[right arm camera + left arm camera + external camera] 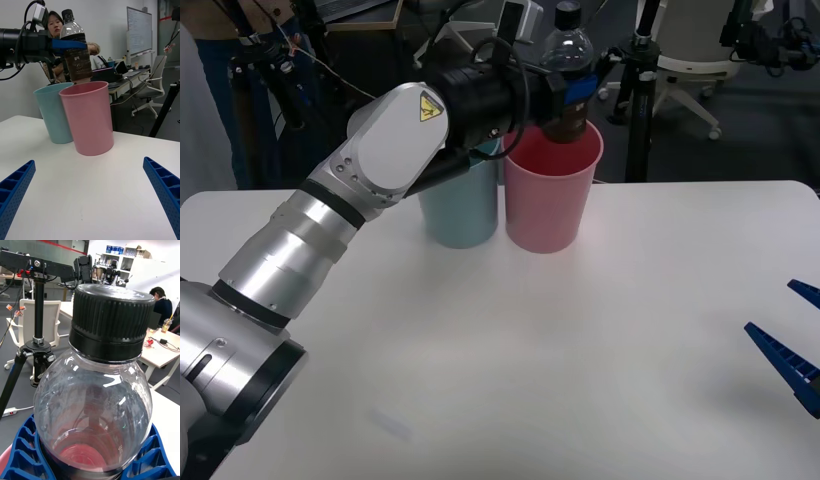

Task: Grasp the object on the table and drop it into the matching bin: aluminum can to the light blue bin, PET bottle to the pink bin.

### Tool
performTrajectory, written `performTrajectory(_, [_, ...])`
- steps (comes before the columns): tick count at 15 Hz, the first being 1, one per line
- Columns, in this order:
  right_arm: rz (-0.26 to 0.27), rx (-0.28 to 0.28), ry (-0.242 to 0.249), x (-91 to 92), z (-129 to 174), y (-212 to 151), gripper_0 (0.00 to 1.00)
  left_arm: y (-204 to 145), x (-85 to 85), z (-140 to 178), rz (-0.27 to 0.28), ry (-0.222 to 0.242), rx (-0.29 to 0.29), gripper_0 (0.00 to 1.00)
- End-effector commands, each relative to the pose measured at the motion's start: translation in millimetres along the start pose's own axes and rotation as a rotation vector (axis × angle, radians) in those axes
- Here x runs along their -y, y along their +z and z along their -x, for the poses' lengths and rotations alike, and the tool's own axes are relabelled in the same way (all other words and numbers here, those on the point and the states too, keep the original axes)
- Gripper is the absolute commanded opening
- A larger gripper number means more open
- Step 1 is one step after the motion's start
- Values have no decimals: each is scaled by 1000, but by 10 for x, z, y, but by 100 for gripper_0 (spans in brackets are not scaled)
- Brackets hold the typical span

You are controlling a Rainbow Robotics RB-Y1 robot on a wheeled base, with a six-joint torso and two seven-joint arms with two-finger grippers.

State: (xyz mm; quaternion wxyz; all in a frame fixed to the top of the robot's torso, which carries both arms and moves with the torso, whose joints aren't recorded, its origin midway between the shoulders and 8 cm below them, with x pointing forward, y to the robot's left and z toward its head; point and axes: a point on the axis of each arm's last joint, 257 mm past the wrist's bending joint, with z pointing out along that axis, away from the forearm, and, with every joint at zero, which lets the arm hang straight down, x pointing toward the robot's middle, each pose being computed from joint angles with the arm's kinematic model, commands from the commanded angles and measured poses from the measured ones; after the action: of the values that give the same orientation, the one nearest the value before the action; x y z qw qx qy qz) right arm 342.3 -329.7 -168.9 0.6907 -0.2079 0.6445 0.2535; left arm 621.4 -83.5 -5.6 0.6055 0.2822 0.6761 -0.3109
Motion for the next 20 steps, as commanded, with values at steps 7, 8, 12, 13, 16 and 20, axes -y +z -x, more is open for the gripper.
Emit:
performTrajectory(7, [0, 0, 0, 0, 0, 0, 100, -2, 7, 2, -4, -2, 1, 100])
performTrajectory(8, [0, 0, 0, 0, 0, 0, 100, -2, 9, 3, -4, -3, 1, 100])
performTrajectory(12, [0, 0, 0, 0, 0, 0, 100, 5, 37, 11, -10, -6, 4, 100])
performTrajectory(13, [0, 0, 0, 0, 0, 0, 100, 5, 37, 11, -10, -4, 4, 100])
performTrajectory(16, [0, 0, 0, 0, 0, 0, 100, 5, 44, 15, -13, -10, 6, 100])
performTrajectory(20, [0, 0, 0, 0, 0, 0, 100, -35, 59, 85, -31, -19, 20, 100])
